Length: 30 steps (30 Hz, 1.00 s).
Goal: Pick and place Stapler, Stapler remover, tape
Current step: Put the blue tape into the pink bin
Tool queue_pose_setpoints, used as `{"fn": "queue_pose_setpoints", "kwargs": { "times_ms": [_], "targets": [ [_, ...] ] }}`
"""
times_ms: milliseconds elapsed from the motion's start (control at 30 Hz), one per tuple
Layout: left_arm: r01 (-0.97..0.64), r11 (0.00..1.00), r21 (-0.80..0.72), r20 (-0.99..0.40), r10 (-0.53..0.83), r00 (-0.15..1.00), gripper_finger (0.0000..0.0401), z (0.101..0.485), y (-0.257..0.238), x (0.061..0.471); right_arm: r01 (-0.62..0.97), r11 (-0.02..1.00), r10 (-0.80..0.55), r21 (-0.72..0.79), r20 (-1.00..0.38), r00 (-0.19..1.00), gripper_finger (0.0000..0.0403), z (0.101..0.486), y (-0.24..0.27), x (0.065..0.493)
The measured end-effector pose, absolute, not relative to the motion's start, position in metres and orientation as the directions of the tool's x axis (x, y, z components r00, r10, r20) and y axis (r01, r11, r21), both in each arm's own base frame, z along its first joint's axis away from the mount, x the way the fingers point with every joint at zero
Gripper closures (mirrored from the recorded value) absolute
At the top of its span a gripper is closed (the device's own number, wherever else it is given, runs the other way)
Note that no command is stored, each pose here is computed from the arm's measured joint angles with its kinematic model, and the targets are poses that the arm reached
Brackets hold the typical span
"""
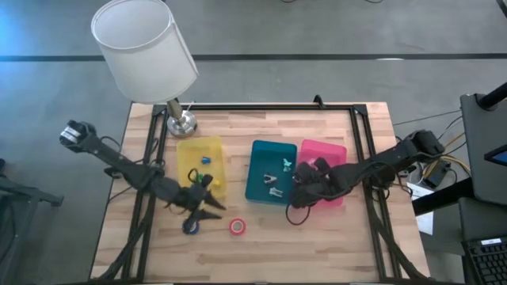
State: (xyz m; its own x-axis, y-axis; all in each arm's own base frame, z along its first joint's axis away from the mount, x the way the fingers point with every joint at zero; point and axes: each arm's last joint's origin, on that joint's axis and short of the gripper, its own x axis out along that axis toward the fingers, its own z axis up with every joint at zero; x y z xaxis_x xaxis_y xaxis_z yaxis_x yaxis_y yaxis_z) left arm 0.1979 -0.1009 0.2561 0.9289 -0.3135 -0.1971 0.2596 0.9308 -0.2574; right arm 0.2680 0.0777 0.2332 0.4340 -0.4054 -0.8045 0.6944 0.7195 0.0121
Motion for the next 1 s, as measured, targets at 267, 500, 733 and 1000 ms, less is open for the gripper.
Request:
{"fn": "queue_pose_setpoints", "kwargs": {
  "times_ms": [267,500,733,1000],
  "targets": [
    [0.089,0.951,-0.296,-0.554,-0.247,0.795,0.0261,0.250,-0.136,0.182,0.601,0.799,-0.389,-0.018,-0.777,0.495,0.0272,0.244,0.086,0.291],
    [-0.148,0.958,-0.247,-0.849,-0.140,0.509,0.0261,0.227,-0.157,0.179,0.542,0.837,-0.386,-0.071,-0.778,0.495,0.0282,0.240,0.090,0.304],
    [-0.176,0.952,-0.250,-0.939,-0.194,0.286,0.0261,0.200,-0.180,0.190,0.528,0.846,-0.374,-0.076,-0.790,0.486,0.0276,0.236,0.092,0.309],
    [-0.270,0.944,-0.191,-0.979,-0.166,0.115,0.0261,0.179,-0.183,0.190,0.521,0.853,-0.347,-0.044,-0.792,0.501,0.0272,0.235,0.094,0.311]
  ]
}}
